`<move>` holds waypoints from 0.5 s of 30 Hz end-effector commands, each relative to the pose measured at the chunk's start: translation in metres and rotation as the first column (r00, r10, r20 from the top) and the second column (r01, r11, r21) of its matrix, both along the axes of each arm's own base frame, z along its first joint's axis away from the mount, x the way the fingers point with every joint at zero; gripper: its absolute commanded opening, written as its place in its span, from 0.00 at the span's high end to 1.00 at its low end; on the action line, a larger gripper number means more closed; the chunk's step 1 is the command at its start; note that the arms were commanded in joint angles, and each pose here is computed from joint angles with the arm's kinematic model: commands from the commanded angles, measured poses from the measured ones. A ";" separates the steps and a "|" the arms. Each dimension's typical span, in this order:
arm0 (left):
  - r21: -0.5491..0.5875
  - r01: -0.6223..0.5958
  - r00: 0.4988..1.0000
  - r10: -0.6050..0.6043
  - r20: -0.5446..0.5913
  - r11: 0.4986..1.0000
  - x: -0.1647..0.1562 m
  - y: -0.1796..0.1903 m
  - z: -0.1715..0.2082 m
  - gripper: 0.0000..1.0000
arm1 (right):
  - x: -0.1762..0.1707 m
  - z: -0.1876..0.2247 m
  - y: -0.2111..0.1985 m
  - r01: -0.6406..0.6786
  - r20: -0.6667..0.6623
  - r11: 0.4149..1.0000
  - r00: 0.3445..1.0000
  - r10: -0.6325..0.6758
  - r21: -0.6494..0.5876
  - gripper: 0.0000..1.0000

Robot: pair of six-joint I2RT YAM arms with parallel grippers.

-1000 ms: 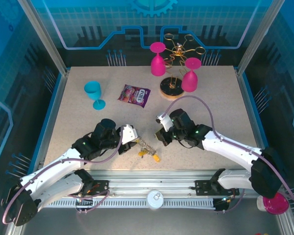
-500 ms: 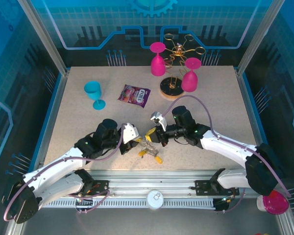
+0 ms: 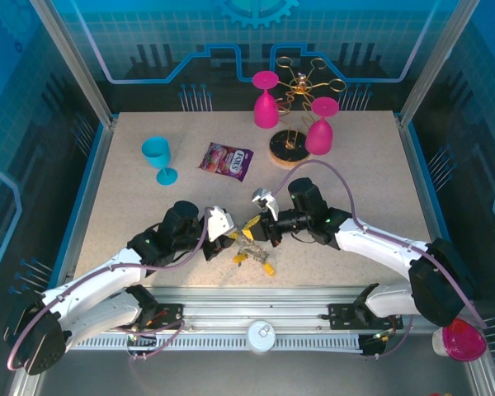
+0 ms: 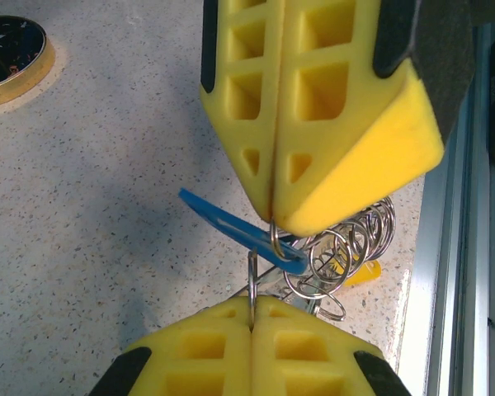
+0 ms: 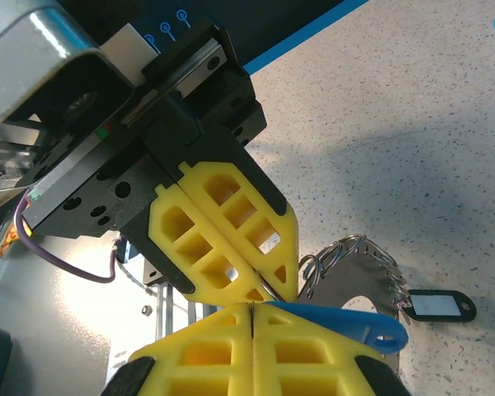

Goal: Put the keys on the keyring

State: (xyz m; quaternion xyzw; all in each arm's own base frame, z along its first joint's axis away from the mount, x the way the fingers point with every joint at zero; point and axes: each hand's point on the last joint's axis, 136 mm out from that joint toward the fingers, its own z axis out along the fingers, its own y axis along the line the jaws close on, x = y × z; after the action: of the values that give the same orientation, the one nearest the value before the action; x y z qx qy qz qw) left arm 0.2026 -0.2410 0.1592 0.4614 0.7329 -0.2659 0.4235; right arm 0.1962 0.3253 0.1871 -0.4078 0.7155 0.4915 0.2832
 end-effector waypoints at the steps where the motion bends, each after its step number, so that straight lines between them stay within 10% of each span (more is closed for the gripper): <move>1: -0.047 0.013 1.000 -0.013 0.006 0.999 -0.001 -0.006 0.008 1.00 | 0.001 0.005 0.004 -0.013 0.019 1.000 1.000 0.013 -0.004 1.00; 15: -0.054 0.028 1.000 -0.028 0.015 0.998 -0.003 -0.008 0.009 1.00 | 0.023 -0.006 0.003 0.103 0.022 0.992 0.995 -0.102 -0.078 1.00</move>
State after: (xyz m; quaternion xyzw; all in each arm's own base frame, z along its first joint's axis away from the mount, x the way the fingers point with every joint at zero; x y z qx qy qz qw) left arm 0.2031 -0.2408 0.1579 0.4539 0.7371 -0.2685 0.4226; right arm 0.2077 0.3273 0.1832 -0.3976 0.7337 0.4681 0.2907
